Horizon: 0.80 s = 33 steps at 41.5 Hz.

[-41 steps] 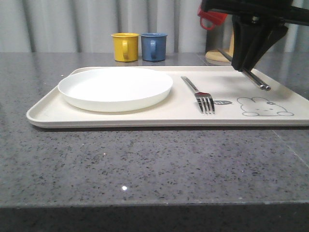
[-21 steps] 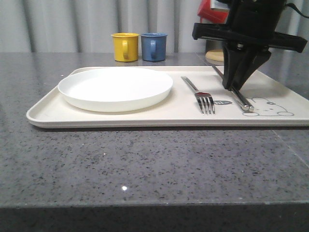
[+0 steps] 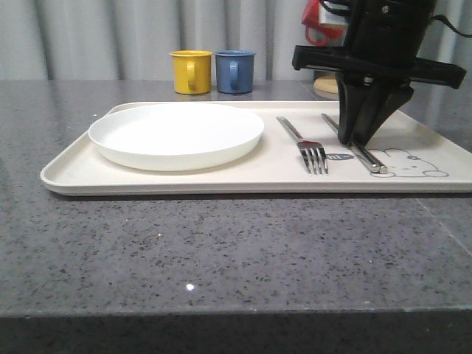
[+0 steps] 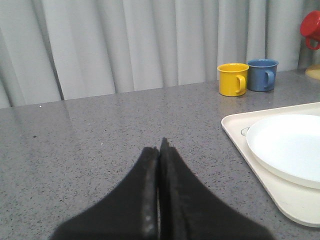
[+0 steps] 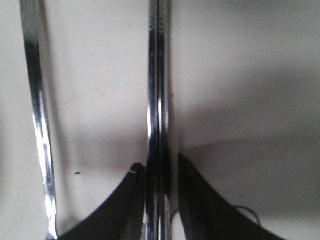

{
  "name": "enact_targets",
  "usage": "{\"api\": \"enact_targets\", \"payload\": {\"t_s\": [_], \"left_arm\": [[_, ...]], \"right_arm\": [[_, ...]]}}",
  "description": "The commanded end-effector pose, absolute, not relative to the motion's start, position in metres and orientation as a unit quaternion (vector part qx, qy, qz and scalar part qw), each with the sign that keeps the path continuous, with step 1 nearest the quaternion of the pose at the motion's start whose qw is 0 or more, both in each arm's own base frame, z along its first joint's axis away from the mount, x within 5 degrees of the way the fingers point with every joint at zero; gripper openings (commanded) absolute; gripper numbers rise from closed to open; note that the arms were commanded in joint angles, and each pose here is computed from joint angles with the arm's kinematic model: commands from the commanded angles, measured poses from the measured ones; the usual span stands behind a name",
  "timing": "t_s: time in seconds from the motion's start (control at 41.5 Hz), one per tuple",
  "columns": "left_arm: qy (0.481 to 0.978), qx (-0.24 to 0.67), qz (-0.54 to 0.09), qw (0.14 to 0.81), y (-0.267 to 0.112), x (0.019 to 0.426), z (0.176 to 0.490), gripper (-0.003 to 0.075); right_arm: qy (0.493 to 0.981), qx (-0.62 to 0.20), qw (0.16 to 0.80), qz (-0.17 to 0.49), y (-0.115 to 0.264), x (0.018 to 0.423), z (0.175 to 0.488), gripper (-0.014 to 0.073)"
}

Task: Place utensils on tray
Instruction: 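Place the chopsticks on the tray next to the fork and release, then move the right gripper to the steel spoon and grasp it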

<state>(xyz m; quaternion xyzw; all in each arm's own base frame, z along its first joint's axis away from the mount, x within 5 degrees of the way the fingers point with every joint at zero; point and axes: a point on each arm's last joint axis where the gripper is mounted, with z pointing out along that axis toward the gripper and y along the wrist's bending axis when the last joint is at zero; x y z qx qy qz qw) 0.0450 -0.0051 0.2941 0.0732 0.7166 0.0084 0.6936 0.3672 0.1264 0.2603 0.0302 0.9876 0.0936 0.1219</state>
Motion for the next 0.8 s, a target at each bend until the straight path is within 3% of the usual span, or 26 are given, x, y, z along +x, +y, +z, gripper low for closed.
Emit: {"api": "enact_targets", "payload": {"t_s": [0.0, 0.217, 0.434, 0.772], "left_arm": [[0.681, 0.063, 0.003, 0.730, -0.005, 0.044, 0.310, -0.0019], [0.681, 0.063, 0.003, 0.730, -0.005, 0.044, 0.310, -0.0019], [0.681, 0.063, 0.003, 0.730, -0.005, 0.044, 0.310, -0.0019], [0.681, 0.063, 0.003, 0.730, -0.005, 0.044, 0.310, -0.0019]], "right_arm": [[0.980, 0.028, 0.165, 0.106, 0.125, 0.364, 0.287, 0.0317], [0.972, 0.017, 0.221, 0.076, 0.108, 0.351, 0.322, 0.0349], [0.967, 0.019, 0.253, 0.031, 0.056, 0.342, 0.350, 0.0349], [0.970, 0.088, 0.226, -0.029, -0.050, 0.341, 0.344, 0.0349]]}}
